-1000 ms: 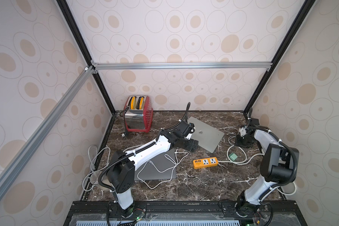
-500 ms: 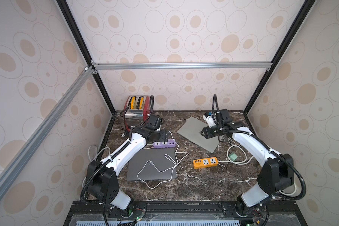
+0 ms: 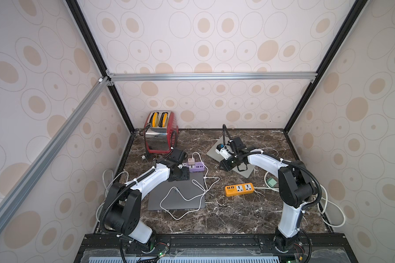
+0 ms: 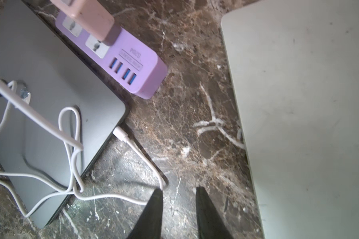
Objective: Unplug the laptop charger
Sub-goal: Remove the charging cable from the laptop.
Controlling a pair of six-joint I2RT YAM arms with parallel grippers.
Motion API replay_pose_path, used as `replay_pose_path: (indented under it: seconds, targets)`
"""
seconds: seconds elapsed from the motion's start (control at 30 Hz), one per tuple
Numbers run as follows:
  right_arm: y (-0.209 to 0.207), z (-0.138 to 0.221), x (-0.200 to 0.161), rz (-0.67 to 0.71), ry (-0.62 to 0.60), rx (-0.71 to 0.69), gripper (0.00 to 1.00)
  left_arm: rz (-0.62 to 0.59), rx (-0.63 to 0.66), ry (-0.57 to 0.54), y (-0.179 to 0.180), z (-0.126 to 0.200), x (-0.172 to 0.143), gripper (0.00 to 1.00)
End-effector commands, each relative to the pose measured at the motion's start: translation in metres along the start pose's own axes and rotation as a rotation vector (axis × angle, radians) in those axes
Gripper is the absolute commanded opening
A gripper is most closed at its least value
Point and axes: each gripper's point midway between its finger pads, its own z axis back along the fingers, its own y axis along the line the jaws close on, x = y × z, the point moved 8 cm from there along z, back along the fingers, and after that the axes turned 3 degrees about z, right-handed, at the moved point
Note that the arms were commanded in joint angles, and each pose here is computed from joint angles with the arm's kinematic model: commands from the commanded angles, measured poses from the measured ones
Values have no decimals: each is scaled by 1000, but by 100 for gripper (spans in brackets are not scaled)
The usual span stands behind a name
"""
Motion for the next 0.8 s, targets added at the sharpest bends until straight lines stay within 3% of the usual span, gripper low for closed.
replay_pose_path:
  seconds: [0.0,0.2,0.43,0.77]
  targets:
    - [19,-18,6,141,-25,93,28,58,-4,-1,6,-12,4,70]
    - [43,-44,0,262,0,124,27,74,-7,23,7,-23,2,65]
    - [44,-63,-11,274,5,130,23,97,-22,43,7,-31,-1,51]
    - [50,-74,-19,326,-37,187,21,109,-20,58,9,-37,-5,51]
